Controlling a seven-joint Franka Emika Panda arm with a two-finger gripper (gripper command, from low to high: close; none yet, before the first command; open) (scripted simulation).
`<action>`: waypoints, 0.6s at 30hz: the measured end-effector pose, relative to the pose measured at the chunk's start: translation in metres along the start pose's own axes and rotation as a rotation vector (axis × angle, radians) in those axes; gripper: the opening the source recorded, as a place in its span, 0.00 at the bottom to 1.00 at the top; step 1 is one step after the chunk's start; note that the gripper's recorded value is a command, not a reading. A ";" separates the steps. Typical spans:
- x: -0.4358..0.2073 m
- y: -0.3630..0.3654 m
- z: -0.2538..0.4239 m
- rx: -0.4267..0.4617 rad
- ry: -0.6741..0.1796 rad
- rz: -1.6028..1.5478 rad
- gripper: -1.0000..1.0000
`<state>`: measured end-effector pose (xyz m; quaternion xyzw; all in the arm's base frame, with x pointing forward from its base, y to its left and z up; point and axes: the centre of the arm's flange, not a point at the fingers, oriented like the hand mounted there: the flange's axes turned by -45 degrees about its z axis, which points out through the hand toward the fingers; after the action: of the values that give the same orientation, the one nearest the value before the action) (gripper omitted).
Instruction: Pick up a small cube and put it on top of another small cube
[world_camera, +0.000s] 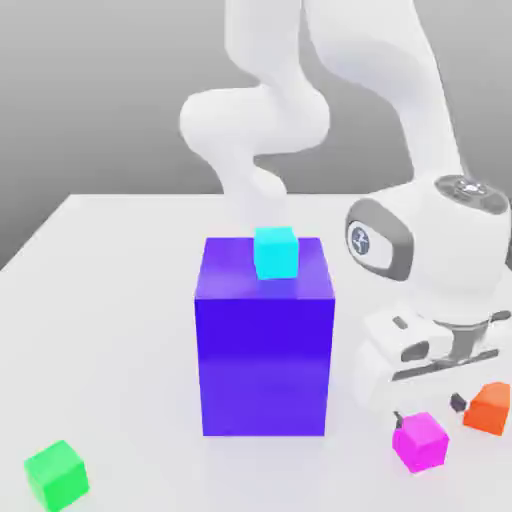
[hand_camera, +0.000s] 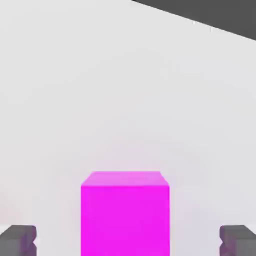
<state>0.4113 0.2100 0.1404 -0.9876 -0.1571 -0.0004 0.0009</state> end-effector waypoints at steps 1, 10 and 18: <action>-0.001 0.000 0.009 -0.001 -0.001 -0.001 0.00; 0.000 0.000 -0.008 0.000 0.000 0.000 0.00; 0.018 0.125 -0.062 -0.011 -0.008 0.310 0.00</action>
<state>0.4667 0.0967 0.2022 -1.0000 -0.0025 0.0028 -0.0051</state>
